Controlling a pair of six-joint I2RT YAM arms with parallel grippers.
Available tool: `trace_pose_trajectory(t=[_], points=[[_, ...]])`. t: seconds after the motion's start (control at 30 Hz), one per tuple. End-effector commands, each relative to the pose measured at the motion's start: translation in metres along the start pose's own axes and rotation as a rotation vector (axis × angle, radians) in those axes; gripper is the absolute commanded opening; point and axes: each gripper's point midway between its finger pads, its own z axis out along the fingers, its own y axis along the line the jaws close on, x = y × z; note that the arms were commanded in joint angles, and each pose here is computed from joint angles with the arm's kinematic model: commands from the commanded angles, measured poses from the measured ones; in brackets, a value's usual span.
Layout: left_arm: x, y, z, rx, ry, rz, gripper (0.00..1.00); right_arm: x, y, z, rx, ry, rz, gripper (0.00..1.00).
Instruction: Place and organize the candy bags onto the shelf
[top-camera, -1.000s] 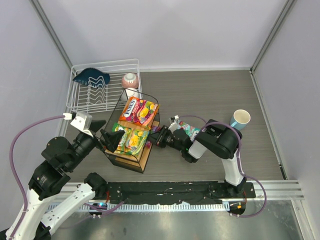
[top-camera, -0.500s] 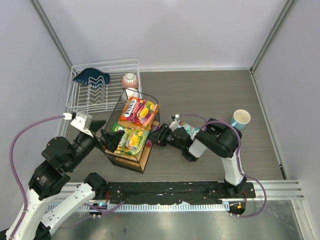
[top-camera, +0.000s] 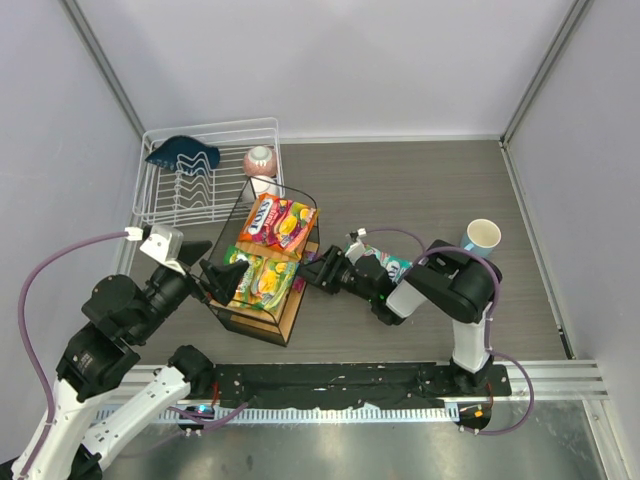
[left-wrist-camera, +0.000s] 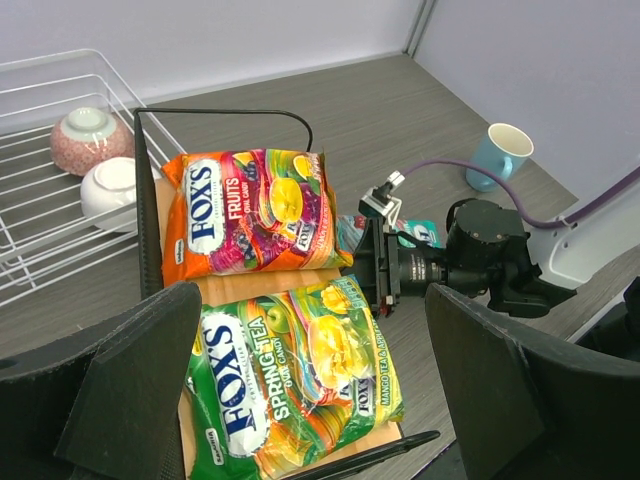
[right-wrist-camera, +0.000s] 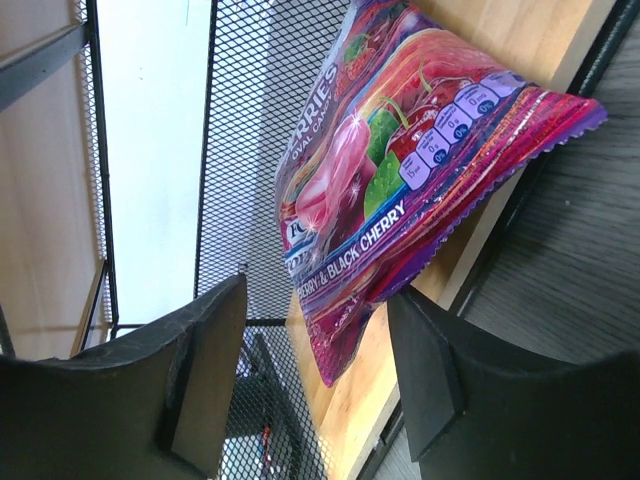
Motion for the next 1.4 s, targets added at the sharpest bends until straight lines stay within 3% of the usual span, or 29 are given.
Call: trace_pose_trajectory(t=[0.0, 0.17, 0.43, 0.63, 0.73, 0.93, 1.0, 1.37], points=[[-0.012, -0.007, -0.001, 0.032, -0.049, -0.015, 0.99, -0.013, 0.017, -0.008, -0.021, -0.045, -0.039, 0.64], [-0.011, -0.006, -0.002, 0.030, -0.052, -0.018, 1.00, -0.016, -0.004, -0.021, 0.109, -0.061, -0.069, 0.65], [-0.010, -0.007, 0.001, 0.032, -0.049, -0.016, 1.00, -0.032, 0.007, -0.048, 0.150, -0.127, -0.105, 0.66], [-0.009, -0.008, 0.003, 0.039, -0.051, -0.011, 1.00, -0.054, -0.012, -0.098, 0.404, -0.211, -0.147, 0.66], [-0.009, -0.010, 0.004, 0.049, -0.049, -0.013, 1.00, -0.063, -0.033, -0.129, 0.559, -0.265, -0.158, 0.72], [-0.010, -0.012, 0.009, 0.060, -0.047, -0.015, 1.00, -0.078, -0.052, -0.183, 0.708, -0.402, -0.111, 0.84], [-0.009, -0.017, 0.010, 0.088, -0.039, -0.015, 1.00, -0.080, -0.057, -0.191, 0.735, -0.427, -0.091, 0.91], [-0.007, -0.017, 0.010, 0.090, -0.039, -0.018, 1.00, -0.081, -0.093, -0.208, 0.965, -0.443, -0.125, 1.00]])
